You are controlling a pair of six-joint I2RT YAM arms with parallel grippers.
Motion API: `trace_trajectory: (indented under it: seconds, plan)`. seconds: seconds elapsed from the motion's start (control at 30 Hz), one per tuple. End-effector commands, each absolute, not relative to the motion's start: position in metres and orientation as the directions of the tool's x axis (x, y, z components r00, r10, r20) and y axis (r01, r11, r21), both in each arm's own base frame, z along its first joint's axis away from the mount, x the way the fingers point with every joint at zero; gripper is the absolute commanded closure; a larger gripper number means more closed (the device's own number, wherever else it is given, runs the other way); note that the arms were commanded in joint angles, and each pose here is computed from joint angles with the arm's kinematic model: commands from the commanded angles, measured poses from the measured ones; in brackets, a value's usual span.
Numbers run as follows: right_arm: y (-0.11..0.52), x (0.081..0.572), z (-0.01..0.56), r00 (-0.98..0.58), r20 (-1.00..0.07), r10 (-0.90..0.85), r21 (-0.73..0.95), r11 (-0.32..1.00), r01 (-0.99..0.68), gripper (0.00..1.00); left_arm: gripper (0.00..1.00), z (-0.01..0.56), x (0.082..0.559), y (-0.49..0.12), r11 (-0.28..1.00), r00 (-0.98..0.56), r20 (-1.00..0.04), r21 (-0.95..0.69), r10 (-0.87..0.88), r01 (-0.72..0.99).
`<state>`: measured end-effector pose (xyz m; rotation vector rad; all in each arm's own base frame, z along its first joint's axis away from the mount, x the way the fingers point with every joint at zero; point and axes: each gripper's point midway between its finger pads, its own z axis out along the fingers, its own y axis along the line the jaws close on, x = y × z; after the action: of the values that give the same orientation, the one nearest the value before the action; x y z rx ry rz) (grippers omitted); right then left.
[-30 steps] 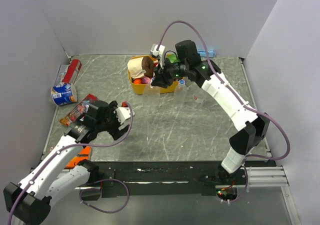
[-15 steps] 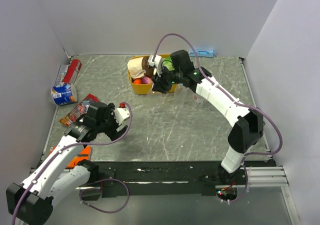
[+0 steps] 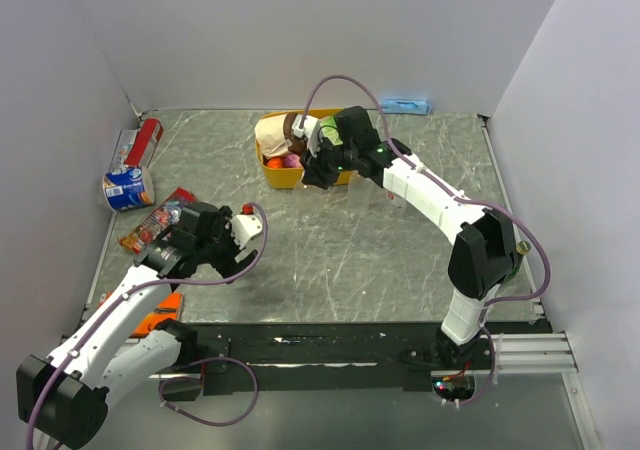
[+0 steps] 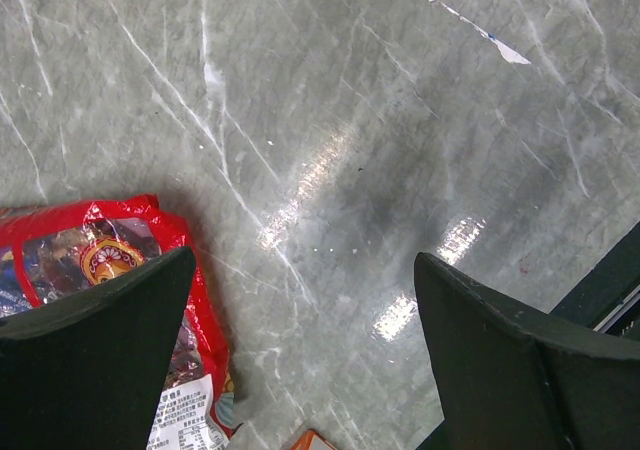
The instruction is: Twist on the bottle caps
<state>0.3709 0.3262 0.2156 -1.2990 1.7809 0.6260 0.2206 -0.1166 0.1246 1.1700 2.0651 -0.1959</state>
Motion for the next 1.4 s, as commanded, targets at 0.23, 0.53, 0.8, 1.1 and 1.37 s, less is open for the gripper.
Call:
trace_trajectory:
  seconds: [0.23, 0.53, 0.8, 1.1, 1.37]
  plan:
    - [0.333, 0.387, 0.217, -0.140, -0.855, -0.500, -0.081, 0.394, -0.916, 0.54, 0.04, 0.132, 0.227, -0.121, 0.573, -0.288, -0.689, 0.223, 0.665, 0.789]
    - [0.334, 0.392, 0.214, -0.159, -0.848, -0.505, -0.071, 0.407, -0.911, 0.42, 0.04, 0.131, 0.229, -0.122, 0.570, -0.284, -0.691, 0.222, 0.664, 0.791]
    - [0.337, 0.394, 0.225, -0.148, -0.864, -0.482, -0.073, 0.410, -0.909, 0.26, 0.04, 0.131, 0.228, -0.124, 0.568, -0.281, -0.696, 0.218, 0.661, 0.794]
    - [0.329, 0.391, 0.278, -0.136, -0.898, -0.419, -0.088, 0.474, -0.876, 0.00, 0.04, 0.131, 0.230, -0.124, 0.581, -0.283, -0.707, 0.218, 0.648, 0.785]
    - [0.301, 0.384, 0.332, -0.227, -0.940, -0.257, -0.008, 0.677, -0.736, 0.00, 0.04, 0.135, 0.240, -0.124, 0.661, -0.322, -0.745, 0.206, 0.584, 0.722]
